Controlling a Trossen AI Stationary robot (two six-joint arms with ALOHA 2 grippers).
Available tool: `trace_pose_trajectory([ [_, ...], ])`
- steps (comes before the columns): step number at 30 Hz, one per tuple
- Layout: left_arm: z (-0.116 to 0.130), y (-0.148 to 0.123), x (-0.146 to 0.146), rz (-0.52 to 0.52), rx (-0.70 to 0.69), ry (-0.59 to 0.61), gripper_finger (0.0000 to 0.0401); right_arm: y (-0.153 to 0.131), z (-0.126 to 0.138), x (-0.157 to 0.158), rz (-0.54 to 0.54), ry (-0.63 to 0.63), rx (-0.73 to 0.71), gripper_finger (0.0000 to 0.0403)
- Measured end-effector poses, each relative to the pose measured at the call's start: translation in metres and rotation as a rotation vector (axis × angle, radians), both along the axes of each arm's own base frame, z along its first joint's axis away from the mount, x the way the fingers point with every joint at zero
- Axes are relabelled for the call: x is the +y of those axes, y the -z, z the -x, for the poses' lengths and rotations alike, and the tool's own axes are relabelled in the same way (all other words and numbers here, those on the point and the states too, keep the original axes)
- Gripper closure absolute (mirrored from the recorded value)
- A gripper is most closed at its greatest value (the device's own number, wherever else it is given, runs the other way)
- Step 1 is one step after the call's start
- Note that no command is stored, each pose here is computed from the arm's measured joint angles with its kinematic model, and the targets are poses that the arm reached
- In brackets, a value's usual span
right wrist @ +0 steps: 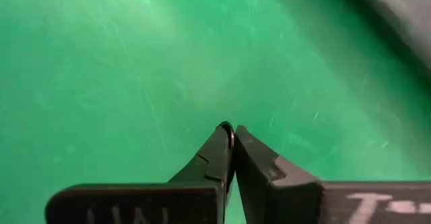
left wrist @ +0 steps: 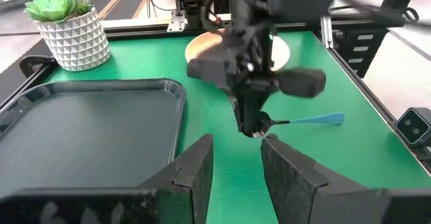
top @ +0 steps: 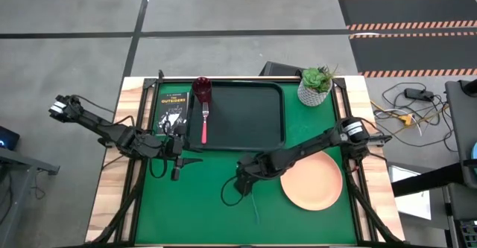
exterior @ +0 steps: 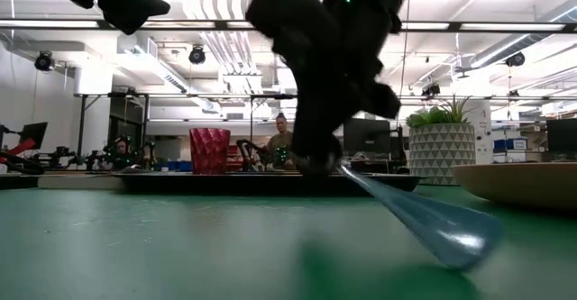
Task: Pick and place plate/cup/fork/spoon on tray
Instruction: Put the blue spoon to the right of the pink fork on the black tray
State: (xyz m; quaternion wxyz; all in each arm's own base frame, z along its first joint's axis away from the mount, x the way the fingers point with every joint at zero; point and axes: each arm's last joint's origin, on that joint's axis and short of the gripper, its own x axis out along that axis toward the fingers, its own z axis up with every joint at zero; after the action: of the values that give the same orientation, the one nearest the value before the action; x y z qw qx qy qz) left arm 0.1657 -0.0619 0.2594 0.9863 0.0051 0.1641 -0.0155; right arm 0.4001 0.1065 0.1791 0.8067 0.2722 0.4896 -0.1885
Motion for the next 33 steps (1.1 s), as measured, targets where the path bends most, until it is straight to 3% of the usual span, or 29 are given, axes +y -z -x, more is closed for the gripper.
trace_pose_trajectory([
  [9, 0.0, 0.0, 0.0, 0.006, 0.001, 0.003, 0.0294, -0.025, -0.014, -0.027, 0.007, -0.033, -0.169, 0.0394],
  [18, 0.0, 0.0, 0.0, 0.026, 0.001, -0.005, 0.0294, -0.04, -0.037, -0.078, -0.084, -0.109, -0.385, 0.0394],
  [33, 0.0, 0.0, 0.0, 0.02, 0.0, -0.011, 0.0294, -0.059, -0.042, -0.208, 0.159, 0.044, -0.635, 0.0394],
])
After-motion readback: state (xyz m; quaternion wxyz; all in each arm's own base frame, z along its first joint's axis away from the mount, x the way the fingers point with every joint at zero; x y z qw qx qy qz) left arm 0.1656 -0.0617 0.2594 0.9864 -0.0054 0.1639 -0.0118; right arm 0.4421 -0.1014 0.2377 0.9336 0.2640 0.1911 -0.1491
